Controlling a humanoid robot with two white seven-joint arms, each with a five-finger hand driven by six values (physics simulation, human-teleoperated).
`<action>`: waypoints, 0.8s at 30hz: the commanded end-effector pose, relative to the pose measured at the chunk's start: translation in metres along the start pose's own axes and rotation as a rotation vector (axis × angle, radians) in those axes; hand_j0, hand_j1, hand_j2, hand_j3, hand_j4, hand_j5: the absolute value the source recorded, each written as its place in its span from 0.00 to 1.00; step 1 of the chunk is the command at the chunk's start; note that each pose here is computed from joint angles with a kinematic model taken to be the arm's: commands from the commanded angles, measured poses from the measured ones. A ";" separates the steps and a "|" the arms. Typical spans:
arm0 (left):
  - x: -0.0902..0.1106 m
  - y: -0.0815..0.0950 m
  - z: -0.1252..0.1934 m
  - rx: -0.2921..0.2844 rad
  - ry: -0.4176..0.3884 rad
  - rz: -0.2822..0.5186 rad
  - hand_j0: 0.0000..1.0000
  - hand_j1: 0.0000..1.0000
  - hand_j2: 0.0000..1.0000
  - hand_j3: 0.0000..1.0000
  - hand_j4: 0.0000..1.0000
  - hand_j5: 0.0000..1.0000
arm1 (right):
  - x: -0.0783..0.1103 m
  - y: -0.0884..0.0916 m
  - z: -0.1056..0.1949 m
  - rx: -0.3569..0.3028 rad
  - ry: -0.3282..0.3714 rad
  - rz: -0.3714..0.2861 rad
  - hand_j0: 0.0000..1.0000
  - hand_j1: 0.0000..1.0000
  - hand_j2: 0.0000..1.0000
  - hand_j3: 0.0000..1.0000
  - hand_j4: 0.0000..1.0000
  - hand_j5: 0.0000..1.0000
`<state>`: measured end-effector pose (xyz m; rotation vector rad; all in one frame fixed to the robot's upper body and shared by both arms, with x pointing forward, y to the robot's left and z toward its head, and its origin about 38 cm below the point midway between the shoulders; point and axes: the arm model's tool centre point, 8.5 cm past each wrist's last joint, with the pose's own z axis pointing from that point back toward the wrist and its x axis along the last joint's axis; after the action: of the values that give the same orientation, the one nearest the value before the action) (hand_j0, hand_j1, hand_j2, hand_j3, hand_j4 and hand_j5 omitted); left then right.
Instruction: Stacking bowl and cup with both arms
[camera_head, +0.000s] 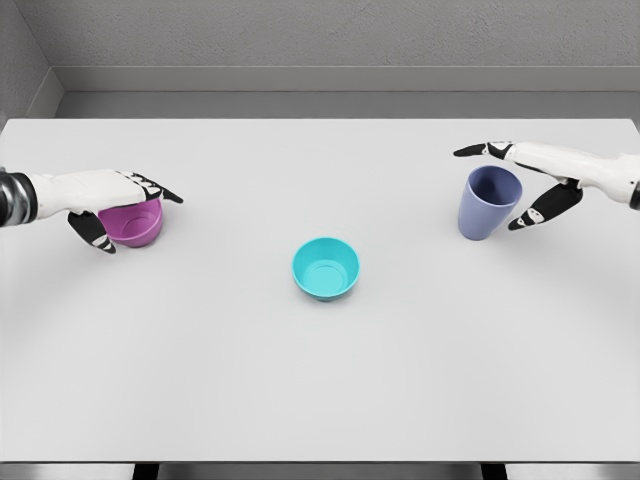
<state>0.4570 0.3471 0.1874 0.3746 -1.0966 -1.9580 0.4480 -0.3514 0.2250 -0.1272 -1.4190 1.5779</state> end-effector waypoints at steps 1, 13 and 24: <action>-0.001 0.000 0.000 0.003 0.003 0.006 1.00 1.00 1.00 1.00 1.00 1.00 | -0.002 0.002 -0.003 -0.004 0.000 -0.015 1.00 1.00 1.00 1.00 1.00 1.00; -0.007 -0.003 -0.006 -0.002 0.019 0.024 1.00 1.00 1.00 1.00 1.00 1.00 | -0.006 0.003 -0.012 0.003 0.006 -0.029 1.00 1.00 1.00 1.00 1.00 1.00; -0.008 -0.003 -0.006 -0.001 0.023 0.030 0.73 0.73 0.73 0.73 0.73 0.73 | -0.015 0.006 -0.013 0.001 0.026 -0.050 1.00 1.00 1.00 1.00 1.00 1.00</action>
<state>0.4638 0.3505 0.1796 0.3775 -1.0781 -1.9290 0.4602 -0.3499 0.2093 -0.1126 -1.3927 1.5408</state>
